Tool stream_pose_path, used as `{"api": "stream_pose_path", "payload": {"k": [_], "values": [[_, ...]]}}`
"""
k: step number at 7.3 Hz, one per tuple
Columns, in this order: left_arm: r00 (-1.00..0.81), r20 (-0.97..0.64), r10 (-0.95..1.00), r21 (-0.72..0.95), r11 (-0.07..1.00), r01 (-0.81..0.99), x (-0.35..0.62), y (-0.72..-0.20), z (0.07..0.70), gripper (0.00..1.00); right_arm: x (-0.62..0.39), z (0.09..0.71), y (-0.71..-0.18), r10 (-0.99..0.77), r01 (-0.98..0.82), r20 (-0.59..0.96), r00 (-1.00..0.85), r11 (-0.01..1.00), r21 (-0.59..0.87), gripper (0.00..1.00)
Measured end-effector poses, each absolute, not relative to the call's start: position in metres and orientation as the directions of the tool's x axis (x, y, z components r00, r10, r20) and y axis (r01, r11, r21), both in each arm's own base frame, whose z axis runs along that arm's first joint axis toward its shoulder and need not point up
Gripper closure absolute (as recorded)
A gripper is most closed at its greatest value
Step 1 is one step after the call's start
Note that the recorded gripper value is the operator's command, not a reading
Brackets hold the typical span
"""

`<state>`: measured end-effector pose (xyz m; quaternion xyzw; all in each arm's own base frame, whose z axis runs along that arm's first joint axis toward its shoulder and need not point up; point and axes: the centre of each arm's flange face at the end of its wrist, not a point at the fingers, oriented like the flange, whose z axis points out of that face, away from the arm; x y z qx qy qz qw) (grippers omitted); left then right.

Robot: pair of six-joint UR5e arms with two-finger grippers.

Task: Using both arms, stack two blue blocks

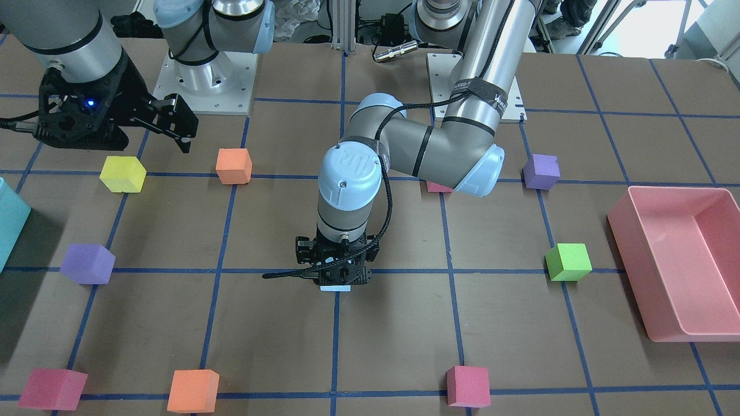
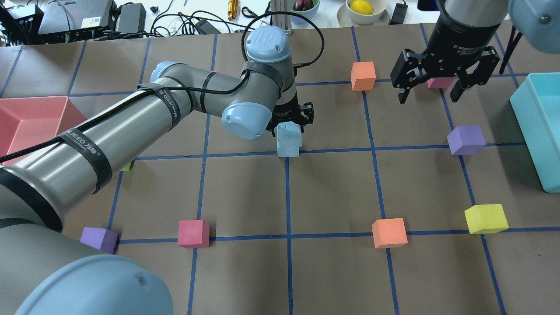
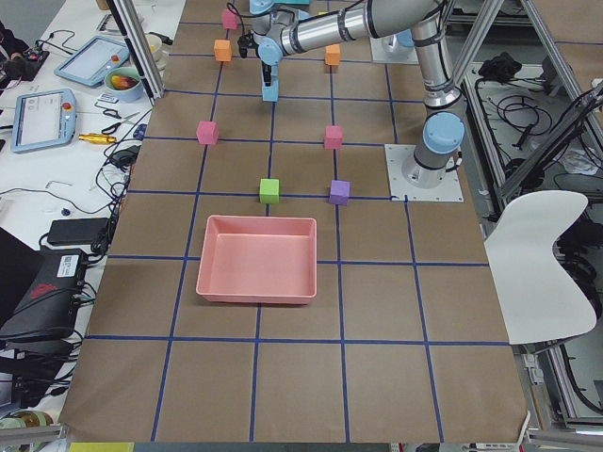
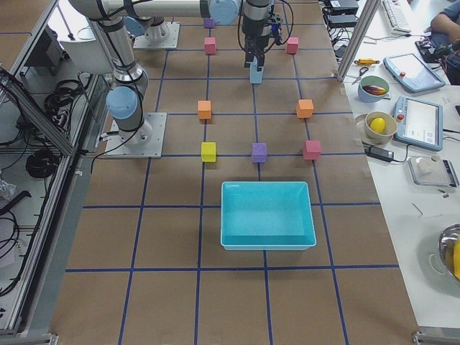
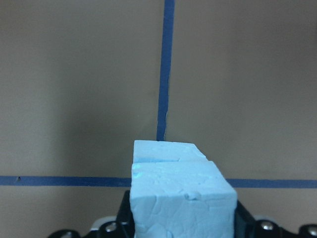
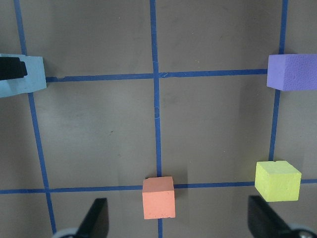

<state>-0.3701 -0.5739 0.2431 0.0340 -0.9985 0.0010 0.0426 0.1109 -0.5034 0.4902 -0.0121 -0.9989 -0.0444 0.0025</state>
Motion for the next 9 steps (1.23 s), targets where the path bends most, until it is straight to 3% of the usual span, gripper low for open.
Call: {"api": "stream_pose_path", "payload": {"k": [3, 6, 9], "values": [[-0.993, 0.111, -0.040, -0.058, 0.997, -0.046, -0.364, -0.582, 0.295, 0.00, 0.123, 0.495, -0.496, 0.002, 0.003, 0.005, -1.000, 0.997, 0.078, 0.00], [-0.994, 0.076, 0.077, -0.026, 0.997, 0.075, -0.245, -0.592, 0.411, 0.00, 0.130, 0.497, -0.493, -0.014, -0.014, 0.006, -1.000, 0.997, 0.074, 0.00], [-0.997, 0.047, 0.068, 0.006, 0.998, 0.069, -0.163, -0.524, 0.495, 0.00, 0.127, 0.497, -0.493, -0.014, -0.014, 0.009, -1.000, 0.997, 0.074, 0.00]]}}
